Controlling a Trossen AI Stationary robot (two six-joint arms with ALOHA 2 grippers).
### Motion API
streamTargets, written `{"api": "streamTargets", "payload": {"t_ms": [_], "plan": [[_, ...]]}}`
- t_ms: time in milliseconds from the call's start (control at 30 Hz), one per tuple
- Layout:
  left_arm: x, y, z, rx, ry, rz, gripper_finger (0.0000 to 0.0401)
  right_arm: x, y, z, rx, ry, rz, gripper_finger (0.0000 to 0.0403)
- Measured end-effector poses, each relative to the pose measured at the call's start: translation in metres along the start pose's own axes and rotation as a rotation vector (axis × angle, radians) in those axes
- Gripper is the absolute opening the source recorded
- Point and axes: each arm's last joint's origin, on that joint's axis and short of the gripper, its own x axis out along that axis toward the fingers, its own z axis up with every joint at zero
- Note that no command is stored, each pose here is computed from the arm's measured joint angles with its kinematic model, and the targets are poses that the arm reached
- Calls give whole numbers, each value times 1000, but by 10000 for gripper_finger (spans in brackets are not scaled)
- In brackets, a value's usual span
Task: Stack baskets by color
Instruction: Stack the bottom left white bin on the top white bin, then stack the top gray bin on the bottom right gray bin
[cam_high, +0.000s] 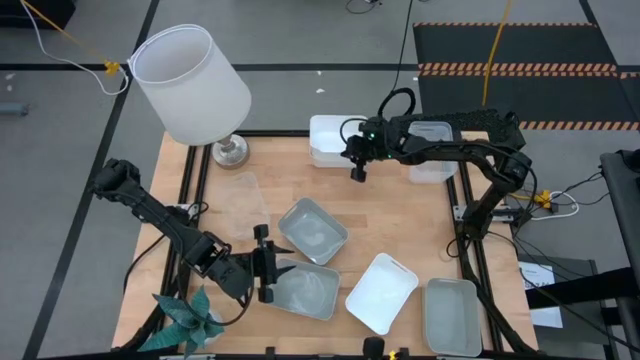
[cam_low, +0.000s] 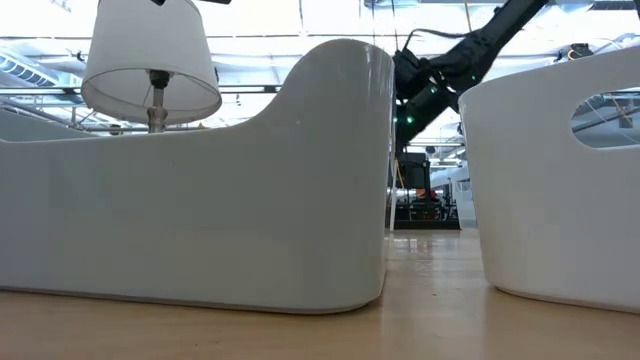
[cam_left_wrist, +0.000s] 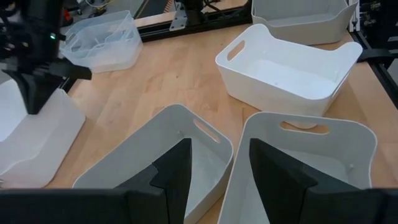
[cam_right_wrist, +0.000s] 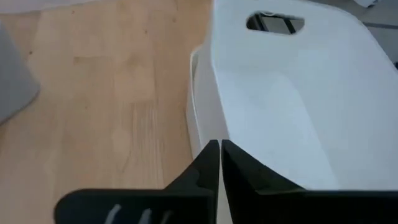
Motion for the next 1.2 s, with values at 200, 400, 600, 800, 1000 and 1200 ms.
{"api": "streamTargets", "payload": {"t_ms": [200, 400, 600, 800, 1000, 1200], "plan": [[0, 0, 0, 0, -1, 0, 163, 1, 1, -5, -2, -14, -7, 3], [0, 0, 1, -3, -5, -1, 164, -10, 0, 6, 12, -80, -31, 1], [0, 0, 0, 2, -2, -1, 163, -42, 13, 28, 89, -142, -10, 1], [0, 0, -1, 10, 7, 0, 163, -89, 58, 46, 123, -116, 130, 0], [0, -1, -1, 9, 18, -42, 163, -129, 116, 50, 113, -30, 238, 0], [0, -3, -1, 8, 32, -100, 164, -157, 159, 49, 52, -22, 268, 0]]}}
